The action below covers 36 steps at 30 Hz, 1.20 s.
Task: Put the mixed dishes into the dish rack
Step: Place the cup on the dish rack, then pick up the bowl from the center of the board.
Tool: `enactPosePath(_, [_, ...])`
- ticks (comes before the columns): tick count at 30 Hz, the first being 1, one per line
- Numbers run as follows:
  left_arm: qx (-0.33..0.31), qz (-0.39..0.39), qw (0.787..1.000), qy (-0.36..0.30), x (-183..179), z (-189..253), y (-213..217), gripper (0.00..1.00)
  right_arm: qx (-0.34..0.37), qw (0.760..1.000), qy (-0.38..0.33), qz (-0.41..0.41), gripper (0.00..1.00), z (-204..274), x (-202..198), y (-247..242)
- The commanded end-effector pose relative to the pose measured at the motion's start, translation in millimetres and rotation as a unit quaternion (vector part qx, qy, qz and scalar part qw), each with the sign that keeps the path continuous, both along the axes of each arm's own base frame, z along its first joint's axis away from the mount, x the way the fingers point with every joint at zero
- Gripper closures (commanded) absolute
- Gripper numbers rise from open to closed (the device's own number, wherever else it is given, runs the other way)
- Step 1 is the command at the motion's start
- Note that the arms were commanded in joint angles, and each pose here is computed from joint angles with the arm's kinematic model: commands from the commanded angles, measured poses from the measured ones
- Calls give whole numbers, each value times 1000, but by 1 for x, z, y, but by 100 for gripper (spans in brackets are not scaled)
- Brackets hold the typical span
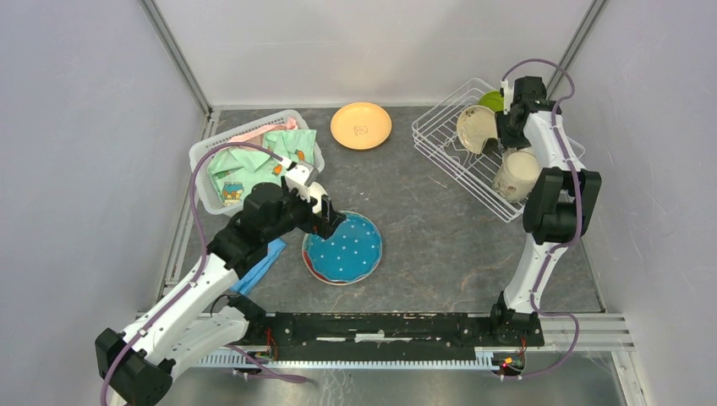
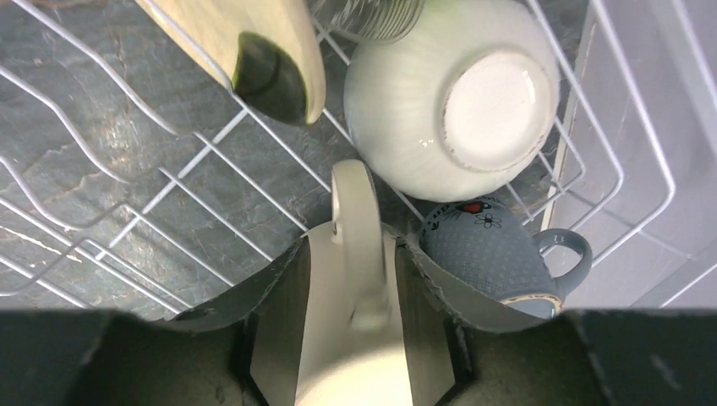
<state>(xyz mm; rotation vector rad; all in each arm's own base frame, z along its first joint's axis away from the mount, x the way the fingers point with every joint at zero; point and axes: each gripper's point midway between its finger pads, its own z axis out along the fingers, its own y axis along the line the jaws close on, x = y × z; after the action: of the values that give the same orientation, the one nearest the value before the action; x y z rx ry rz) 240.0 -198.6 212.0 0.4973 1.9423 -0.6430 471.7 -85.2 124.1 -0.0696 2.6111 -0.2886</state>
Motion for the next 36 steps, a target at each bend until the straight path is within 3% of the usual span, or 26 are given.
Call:
enactPosePath(1, [20, -3, 999, -31, 3, 5, 5, 0, 4, 998, -60, 3, 52, 34, 23, -3])
enactPosePath(14, [23, 2, 999, -33, 3, 4, 7, 0, 12, 995, -98, -11, 38, 85, 0, 2])
enactPosePath(20, [41, 13, 999, -15, 7, -6, 11, 0, 31, 991, -133, 11, 17, 103, -25, 34])
enactPosePath(25, [72, 81, 994, 2, 21, -18, 29, 0, 53, 983, -173, 34, 2, 122, -41, 59])
enactPosePath(32, [88, 144, 985, 24, 30, -28, 45, 0, 91, 966, -231, 79, 2, 119, -68, 109])
enactPosePath(36, [98, 171, 978, 67, 29, -50, 50, 2, 113, 959, -247, 83, 2, 106, -85, 133])
